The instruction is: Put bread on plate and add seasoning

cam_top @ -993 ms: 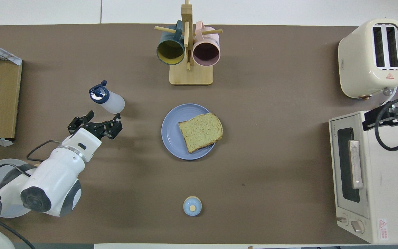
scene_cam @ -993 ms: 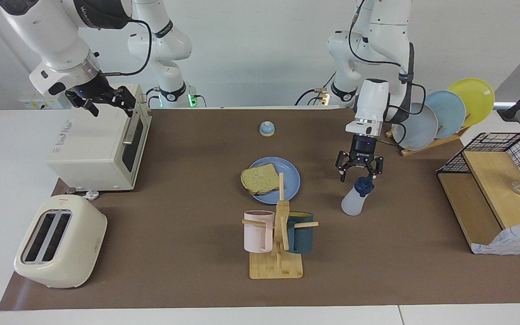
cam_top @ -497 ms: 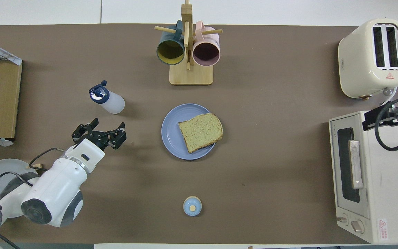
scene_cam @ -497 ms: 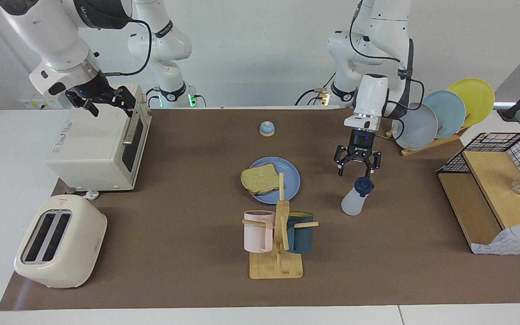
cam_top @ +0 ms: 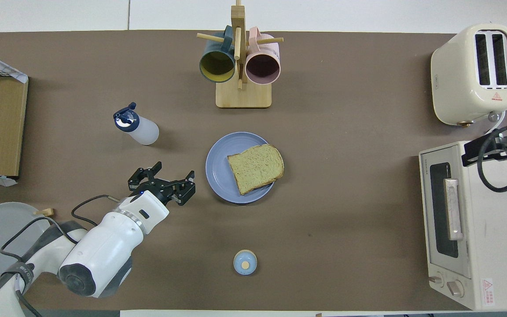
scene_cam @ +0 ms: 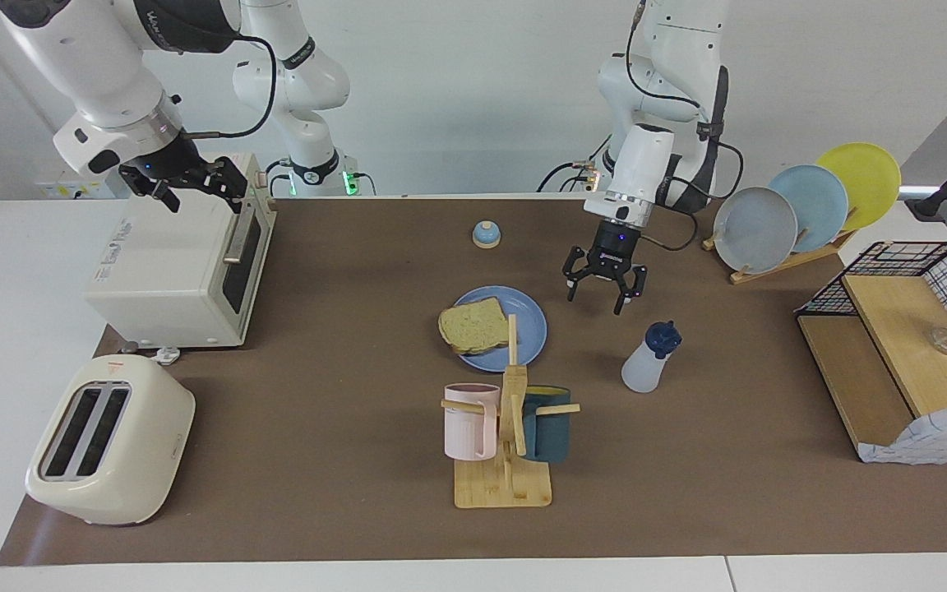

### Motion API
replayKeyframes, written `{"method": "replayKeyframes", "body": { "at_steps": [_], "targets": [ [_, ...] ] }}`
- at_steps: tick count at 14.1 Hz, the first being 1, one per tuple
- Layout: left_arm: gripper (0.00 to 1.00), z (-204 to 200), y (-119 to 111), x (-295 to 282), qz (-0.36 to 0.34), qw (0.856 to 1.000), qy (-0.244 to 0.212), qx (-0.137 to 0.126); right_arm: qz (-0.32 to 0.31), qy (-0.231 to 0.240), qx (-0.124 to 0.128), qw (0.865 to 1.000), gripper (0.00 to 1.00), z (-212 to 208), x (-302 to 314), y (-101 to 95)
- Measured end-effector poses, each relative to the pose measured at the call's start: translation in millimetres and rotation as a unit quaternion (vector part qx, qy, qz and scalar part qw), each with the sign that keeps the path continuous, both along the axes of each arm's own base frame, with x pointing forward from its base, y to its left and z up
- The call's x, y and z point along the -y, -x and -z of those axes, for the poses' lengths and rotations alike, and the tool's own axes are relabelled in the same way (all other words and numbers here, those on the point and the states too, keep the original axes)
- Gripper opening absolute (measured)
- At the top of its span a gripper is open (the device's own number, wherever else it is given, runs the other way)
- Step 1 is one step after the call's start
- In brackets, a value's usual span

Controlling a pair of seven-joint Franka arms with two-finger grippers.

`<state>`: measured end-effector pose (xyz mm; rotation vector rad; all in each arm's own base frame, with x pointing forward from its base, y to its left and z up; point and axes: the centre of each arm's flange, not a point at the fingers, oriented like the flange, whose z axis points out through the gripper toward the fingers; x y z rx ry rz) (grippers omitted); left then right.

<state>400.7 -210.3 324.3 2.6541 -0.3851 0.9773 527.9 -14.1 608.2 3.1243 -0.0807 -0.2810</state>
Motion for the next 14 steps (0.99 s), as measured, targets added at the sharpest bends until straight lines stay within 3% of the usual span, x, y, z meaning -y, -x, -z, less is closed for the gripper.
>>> {"method": "replayKeyframes", "body": {
  "at_steps": [6,14],
  "targets": [
    [1.00,-36.1,-29.8,45.4,-0.032,0.998,-0.013,-0.046,0.000,0.000,0.000,1.000,1.00,0.0,0.0,0.0],
    [1.00,-102.1,-75.8,59.6,-0.099,0.986,-0.080,-0.109,0.000,0.000,0.000,1.000,1.00,0.0,0.0,0.0]
  ]
}}
